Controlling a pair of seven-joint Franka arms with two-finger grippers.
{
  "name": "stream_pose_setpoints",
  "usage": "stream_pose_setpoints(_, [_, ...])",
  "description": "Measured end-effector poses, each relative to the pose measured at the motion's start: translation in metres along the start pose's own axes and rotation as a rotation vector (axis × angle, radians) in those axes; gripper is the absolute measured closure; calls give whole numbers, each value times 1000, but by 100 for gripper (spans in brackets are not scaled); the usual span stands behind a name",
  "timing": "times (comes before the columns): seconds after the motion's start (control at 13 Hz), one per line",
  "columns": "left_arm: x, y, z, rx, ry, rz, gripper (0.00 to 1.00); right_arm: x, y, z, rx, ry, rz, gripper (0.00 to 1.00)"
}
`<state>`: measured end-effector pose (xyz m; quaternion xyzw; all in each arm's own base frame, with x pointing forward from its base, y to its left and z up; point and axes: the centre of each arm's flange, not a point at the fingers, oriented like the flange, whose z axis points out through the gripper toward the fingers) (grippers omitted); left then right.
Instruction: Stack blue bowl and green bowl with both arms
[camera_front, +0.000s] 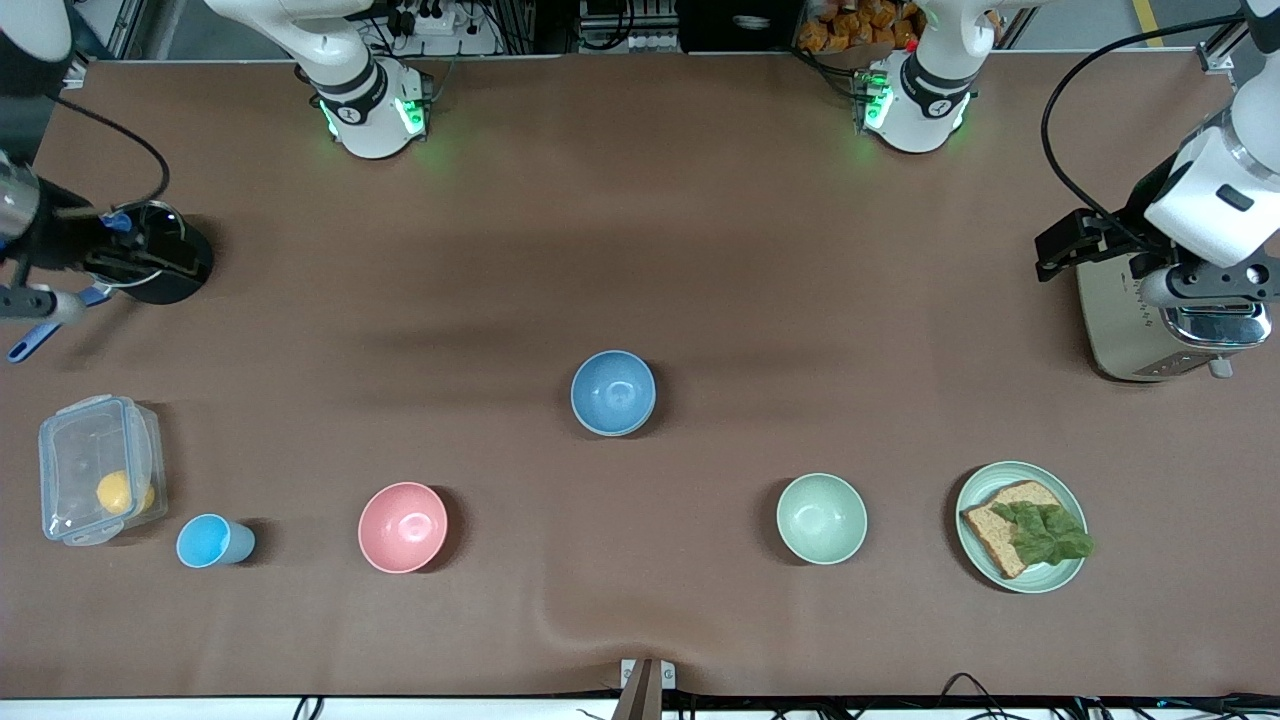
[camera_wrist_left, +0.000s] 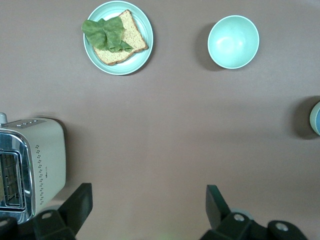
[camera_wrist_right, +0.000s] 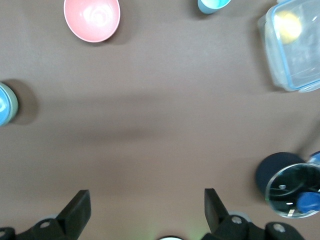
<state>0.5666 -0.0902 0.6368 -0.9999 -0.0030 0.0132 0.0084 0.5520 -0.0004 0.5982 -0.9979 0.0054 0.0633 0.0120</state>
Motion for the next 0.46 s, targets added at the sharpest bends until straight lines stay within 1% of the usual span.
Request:
stream_pose_setpoints(0.23, [-3,-1,-4,2,5,43,0,-5,-6,-5,-56,10,-33,0])
stream_pose_setpoints(0.46, [-2,-13,-4,3,5,22,0,-5,-7,-8,-71,27,-38,0])
